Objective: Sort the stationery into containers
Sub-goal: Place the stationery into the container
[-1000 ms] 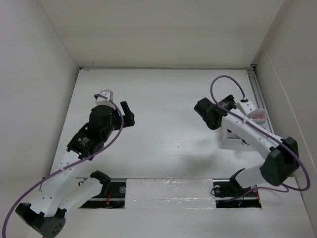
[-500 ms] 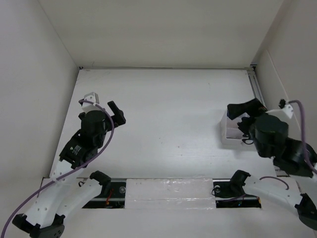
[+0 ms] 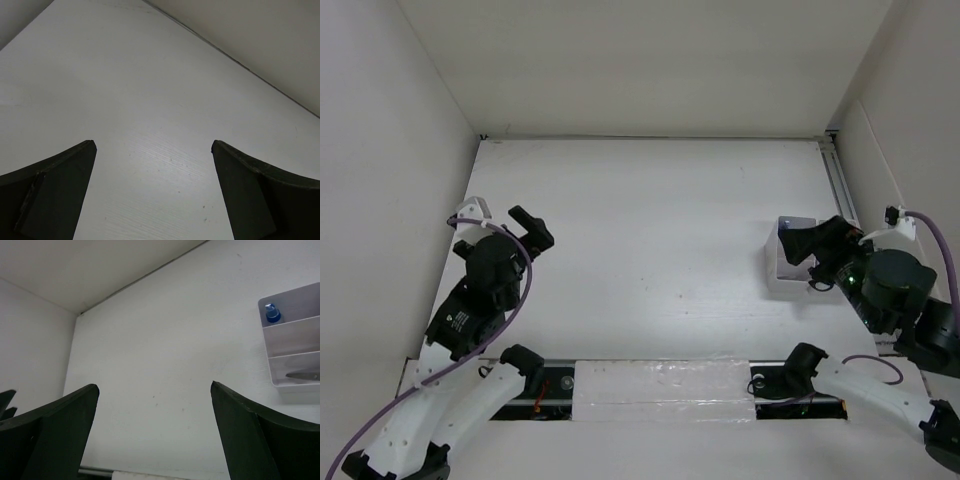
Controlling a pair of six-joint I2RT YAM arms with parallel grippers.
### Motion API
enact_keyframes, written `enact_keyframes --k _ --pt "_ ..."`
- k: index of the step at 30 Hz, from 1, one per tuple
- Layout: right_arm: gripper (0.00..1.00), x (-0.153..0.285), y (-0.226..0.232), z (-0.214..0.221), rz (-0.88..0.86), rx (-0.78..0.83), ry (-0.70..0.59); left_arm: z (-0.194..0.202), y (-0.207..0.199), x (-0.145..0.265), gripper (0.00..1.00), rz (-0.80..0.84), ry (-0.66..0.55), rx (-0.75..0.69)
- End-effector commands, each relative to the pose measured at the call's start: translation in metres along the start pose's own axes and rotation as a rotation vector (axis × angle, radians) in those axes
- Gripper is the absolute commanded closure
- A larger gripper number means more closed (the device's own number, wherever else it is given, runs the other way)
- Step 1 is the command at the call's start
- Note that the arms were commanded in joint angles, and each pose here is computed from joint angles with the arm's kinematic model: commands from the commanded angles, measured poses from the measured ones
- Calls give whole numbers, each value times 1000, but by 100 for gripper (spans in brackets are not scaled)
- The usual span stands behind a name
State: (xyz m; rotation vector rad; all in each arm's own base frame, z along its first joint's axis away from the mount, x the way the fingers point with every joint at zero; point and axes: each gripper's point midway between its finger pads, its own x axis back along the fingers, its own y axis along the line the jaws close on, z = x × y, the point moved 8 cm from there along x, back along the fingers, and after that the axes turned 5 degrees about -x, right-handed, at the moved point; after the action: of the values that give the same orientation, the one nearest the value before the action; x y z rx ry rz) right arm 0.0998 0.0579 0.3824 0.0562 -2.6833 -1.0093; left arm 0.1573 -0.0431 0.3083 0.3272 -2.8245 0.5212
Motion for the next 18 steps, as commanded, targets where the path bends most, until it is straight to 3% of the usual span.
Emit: enact_keyframes --k 1,5,11,18 --pt "0 16 11 -8 -176 28 24 -12 9 6 0 -62 -66 62" --pt "0 33 17 -1 -373 104 121 -12 8 8 0 -29 -68 63" --pt "0 40 9 1 -382 112 143 -16 0 25 0 160 -79 75" --pt "0 70 -1 -12 -496 48 124 -31 30 60 0 201 -252 225"
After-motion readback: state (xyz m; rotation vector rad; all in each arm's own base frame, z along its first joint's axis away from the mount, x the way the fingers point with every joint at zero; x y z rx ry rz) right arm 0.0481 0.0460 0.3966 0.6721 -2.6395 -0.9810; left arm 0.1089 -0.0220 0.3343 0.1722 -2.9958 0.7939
